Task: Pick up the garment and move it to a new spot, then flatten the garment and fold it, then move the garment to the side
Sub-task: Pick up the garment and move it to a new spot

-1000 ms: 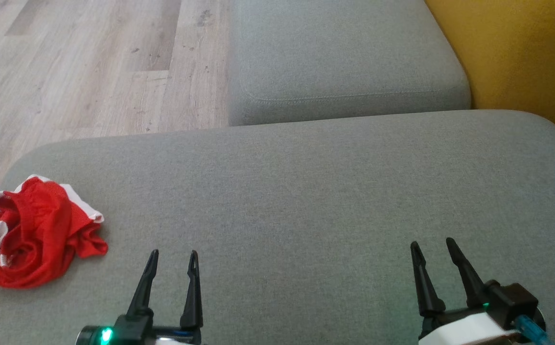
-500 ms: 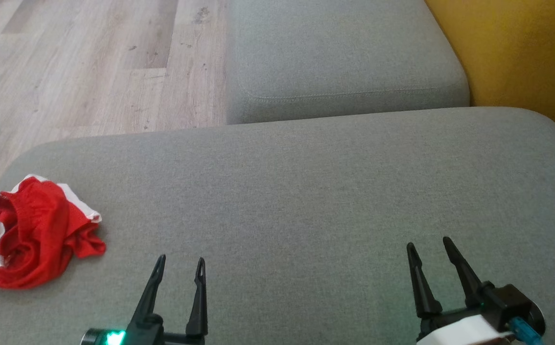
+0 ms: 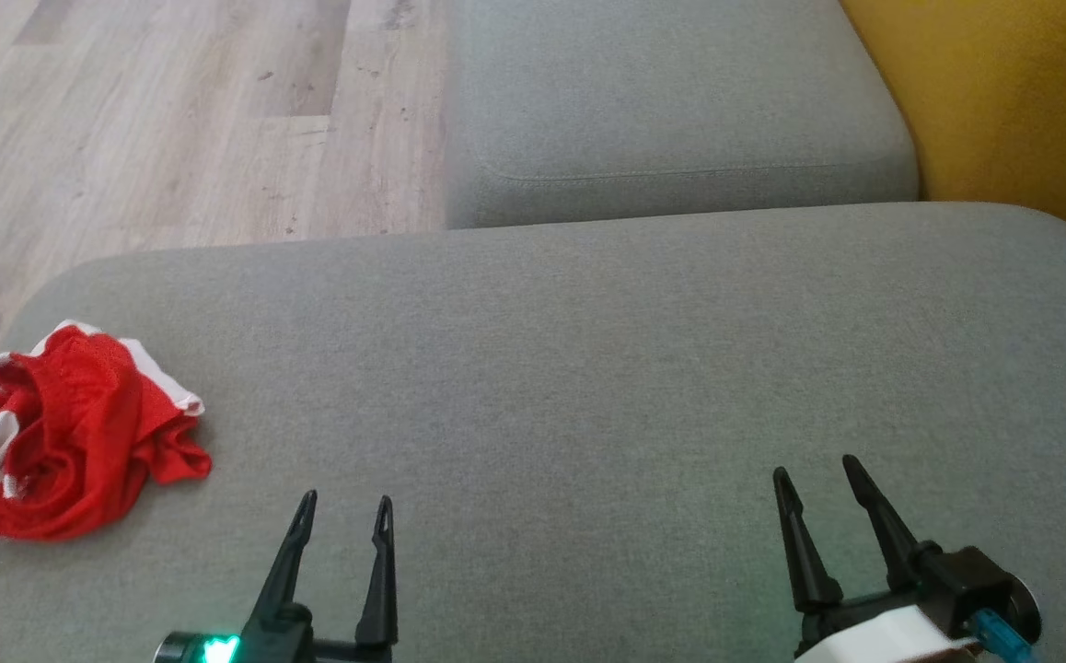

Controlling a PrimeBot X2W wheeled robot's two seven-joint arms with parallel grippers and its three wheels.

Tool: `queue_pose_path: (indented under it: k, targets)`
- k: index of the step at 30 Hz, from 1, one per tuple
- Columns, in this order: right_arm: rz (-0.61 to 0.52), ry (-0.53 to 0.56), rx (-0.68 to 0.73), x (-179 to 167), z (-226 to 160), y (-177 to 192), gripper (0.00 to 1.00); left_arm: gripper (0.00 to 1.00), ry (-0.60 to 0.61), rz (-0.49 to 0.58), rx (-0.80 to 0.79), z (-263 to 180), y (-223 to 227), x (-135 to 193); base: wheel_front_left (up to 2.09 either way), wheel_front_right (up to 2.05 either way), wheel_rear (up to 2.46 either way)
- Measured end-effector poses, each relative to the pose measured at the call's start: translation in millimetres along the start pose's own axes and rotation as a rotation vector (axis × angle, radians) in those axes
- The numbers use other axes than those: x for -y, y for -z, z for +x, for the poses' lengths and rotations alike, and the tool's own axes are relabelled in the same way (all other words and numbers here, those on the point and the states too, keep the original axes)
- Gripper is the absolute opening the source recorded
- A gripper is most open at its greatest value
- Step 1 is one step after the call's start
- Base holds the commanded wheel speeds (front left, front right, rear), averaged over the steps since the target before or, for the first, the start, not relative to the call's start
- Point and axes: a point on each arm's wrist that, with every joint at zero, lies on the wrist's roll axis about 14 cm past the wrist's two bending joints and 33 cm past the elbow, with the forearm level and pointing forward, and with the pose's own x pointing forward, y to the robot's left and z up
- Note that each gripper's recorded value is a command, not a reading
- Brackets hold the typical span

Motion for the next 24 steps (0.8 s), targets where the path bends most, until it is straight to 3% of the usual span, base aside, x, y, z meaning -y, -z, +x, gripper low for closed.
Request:
queue_pose_path:
  k: [13, 24]
  targets:
    - [0.008, -0.122, -0.015, -33.9, 18.5, 3.0, 1.0, 1.0, -0.116, 0.019, 0.002, -18.7, 0.0, -34.9, 0.0, 0.0, 0.0]
    - [0.017, -0.294, -0.032, -84.0, 41.0, 5.9, 1.0, 1.0, -0.319, 0.043, 0.003, -56.4, -1.6, -88.5, 0.0, 0.0, 0.0]
